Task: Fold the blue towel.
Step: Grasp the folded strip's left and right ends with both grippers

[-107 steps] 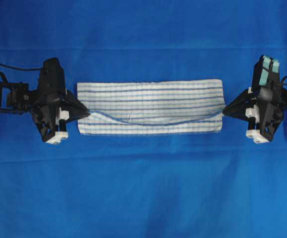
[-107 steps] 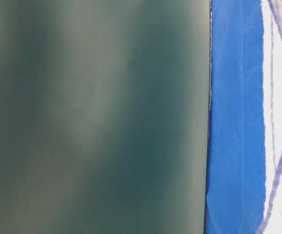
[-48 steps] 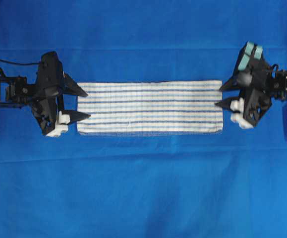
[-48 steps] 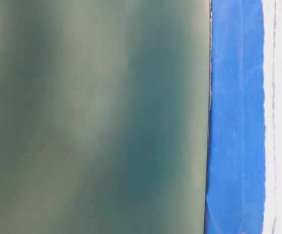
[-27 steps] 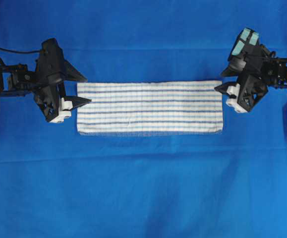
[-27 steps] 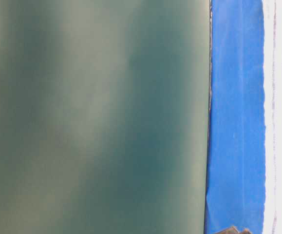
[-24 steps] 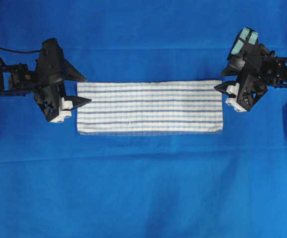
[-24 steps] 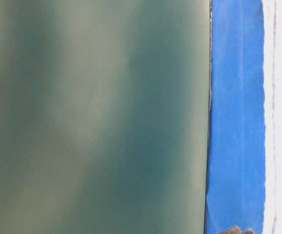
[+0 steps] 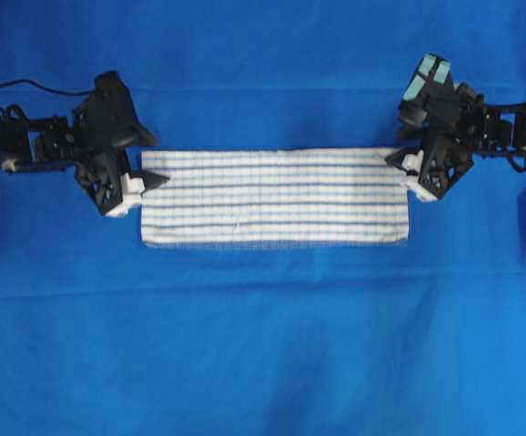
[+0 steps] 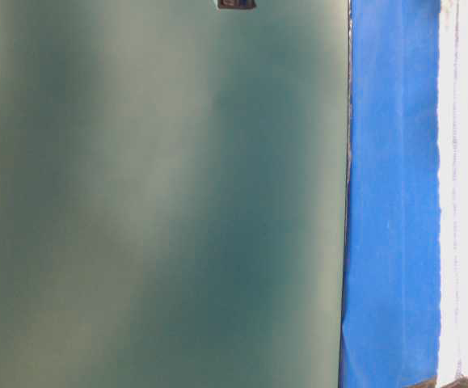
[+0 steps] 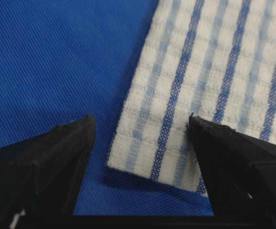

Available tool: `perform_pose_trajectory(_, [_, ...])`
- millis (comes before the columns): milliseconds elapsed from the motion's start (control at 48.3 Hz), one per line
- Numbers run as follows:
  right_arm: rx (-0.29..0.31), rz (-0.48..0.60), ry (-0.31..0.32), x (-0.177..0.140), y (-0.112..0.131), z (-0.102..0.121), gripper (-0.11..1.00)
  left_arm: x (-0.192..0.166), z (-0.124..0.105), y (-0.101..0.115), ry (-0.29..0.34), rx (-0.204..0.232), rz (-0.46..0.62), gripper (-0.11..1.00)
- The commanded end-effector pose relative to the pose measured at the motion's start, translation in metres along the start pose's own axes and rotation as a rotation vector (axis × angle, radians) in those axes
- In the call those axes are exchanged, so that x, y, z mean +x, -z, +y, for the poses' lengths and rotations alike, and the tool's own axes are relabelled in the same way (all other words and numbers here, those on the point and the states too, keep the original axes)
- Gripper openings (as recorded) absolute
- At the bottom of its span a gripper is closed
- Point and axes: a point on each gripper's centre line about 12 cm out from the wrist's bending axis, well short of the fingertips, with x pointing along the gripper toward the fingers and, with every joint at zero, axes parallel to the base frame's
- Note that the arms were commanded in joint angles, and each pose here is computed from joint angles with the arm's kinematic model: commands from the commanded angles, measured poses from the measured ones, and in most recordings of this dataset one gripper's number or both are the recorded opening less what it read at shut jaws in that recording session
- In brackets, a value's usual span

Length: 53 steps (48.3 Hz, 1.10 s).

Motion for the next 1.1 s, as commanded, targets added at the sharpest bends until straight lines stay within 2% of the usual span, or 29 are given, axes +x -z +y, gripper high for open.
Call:
perform_pose_trajectory(0, [0.0,-0.025,-0.005,0.0,-0.007,0.001,0.61,0.0,0.0,-0.006,0.0,-0.003,-0.023,0.74])
perform_pose_trajectory(145, [-0.002,-0.024,-0.005,0.0,-0.006,0.001,0.6,0.0,0.0,-0.006,-0.001,-0.005,-0.019,0.73])
perform_pose_trajectory(228, [-0.003,-0.024,-0.005,0.0,-0.007,0.001,0.55,0.001,0.001,-0.004,-0.004,-0.009,0.006,0.66])
perform_pose_trajectory(290, [-0.007,-0.021,-0.005,0.0,-0.007,0.001,0.42,0.001,0.001,-0.003,-0.005,-0.009,0.026,0.54])
perform_pose_trajectory(435, [-0.021,-0.022,-0.01,0.0,-0.007,0.003,0.04,0.002,-0.001,-0.002,0.0,0.002,0.06,0.15])
perform_pose_trajectory(497, [-0.021,-0.02,-0.009,0.0,-0.007,0.003,0.04,0.003,-0.002,-0.004,0.002,0.004,0.06,0.03])
perform_pose_trajectory(725, [-0.02,-0.044,-0.01,-0.005,-0.012,0.004,0.04,0.0,-0.004,-0.009,0.006,0.008,0.051,0.02])
perform_pose_trajectory(870, [-0.016,-0.078,0.002,-0.021,-0.024,0.003,0.04,-0.014,-0.006,-0.026,0.01,0.004,0.03,0.02])
perform_pose_trajectory(1077, [-0.017,-0.135,0.027,-0.061,-0.046,0.004,0.04,-0.044,-0.008,-0.056,0.018,-0.009,-0.028,0.02])
